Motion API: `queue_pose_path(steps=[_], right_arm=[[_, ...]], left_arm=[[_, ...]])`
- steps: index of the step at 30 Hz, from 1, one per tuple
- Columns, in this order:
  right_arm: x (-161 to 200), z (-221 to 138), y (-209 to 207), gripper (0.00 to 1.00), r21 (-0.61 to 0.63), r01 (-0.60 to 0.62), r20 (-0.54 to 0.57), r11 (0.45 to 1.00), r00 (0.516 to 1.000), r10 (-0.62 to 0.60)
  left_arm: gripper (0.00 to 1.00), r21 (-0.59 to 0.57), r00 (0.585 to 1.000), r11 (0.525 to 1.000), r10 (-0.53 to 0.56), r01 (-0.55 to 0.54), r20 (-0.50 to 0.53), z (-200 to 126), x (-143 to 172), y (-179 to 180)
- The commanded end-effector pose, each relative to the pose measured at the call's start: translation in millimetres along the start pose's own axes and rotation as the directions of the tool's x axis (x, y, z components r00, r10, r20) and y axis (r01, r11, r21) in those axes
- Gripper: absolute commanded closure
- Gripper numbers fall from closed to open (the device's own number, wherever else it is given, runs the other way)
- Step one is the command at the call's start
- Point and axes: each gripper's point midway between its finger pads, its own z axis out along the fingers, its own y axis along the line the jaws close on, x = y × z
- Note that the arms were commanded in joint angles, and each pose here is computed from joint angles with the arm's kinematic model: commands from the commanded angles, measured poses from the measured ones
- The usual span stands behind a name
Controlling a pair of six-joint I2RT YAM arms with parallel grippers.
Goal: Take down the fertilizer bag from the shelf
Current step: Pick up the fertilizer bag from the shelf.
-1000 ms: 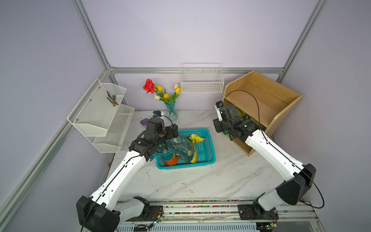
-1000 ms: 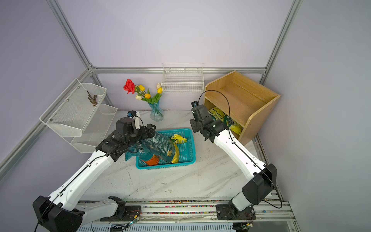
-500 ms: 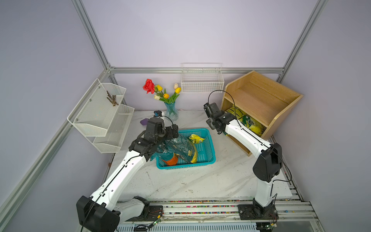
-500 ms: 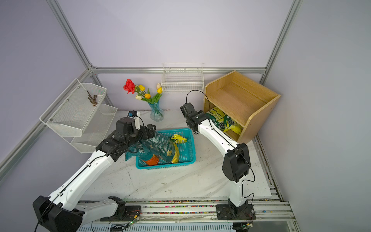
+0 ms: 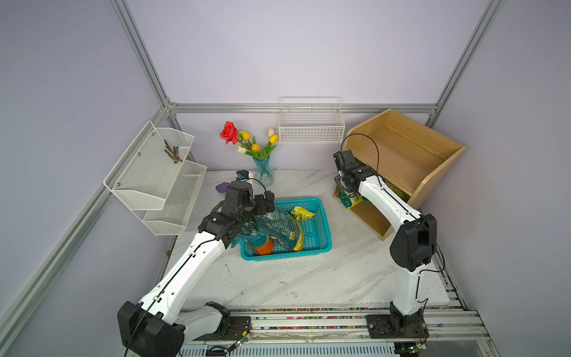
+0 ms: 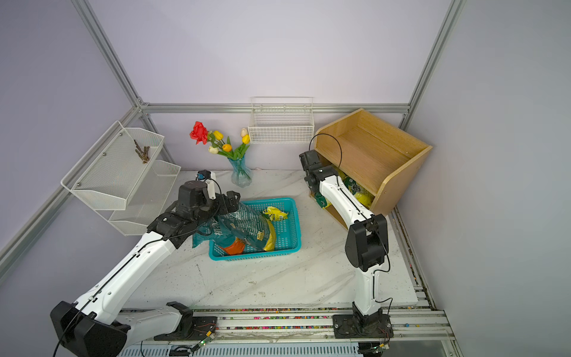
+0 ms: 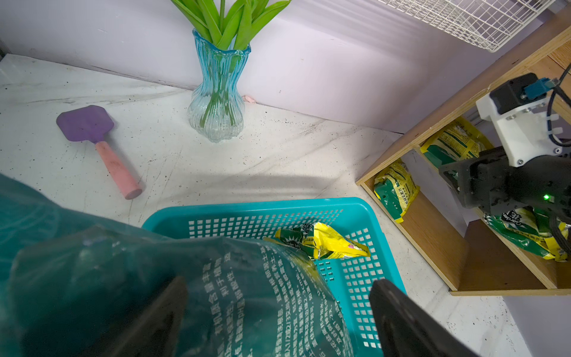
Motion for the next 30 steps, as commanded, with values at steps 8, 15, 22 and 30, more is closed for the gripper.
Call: queue_pose_path(steps=[8, 15, 22, 30], right_arm=[[9.0, 19.9, 34.3, 0.32, -0.107, -0.023, -0.026, 0.994, 0.999, 0.021], [11.8, 18.2, 37.4, 0.84, -0.127, -0.042, -0.036, 0.991, 0.999, 0.038], [4.7, 3.0, 38.2, 1.00, -0.159, -0.070, -0.013, 0.985, 0.998, 0.069], [-20.6, -52.6, 53.5, 1.00, -0.209, -0.052, 0.101, 0.977, 0.992, 0.075]], left_arm=[[0.02, -0.085, 0.999, 0.996, 0.000, -0.004, -0.053, 8.3, 19.1, 23.1], [0.02, -0.087, 0.998, 0.996, 0.001, -0.006, -0.060, 11.1, 19.9, 23.1], [0.02, -0.086, 0.998, 0.996, -0.002, -0.004, -0.061, 11.9, 19.7, 22.6], [0.01, -0.090, 0.998, 0.996, -0.001, -0.004, -0.061, 12.8, 19.9, 23.2]])
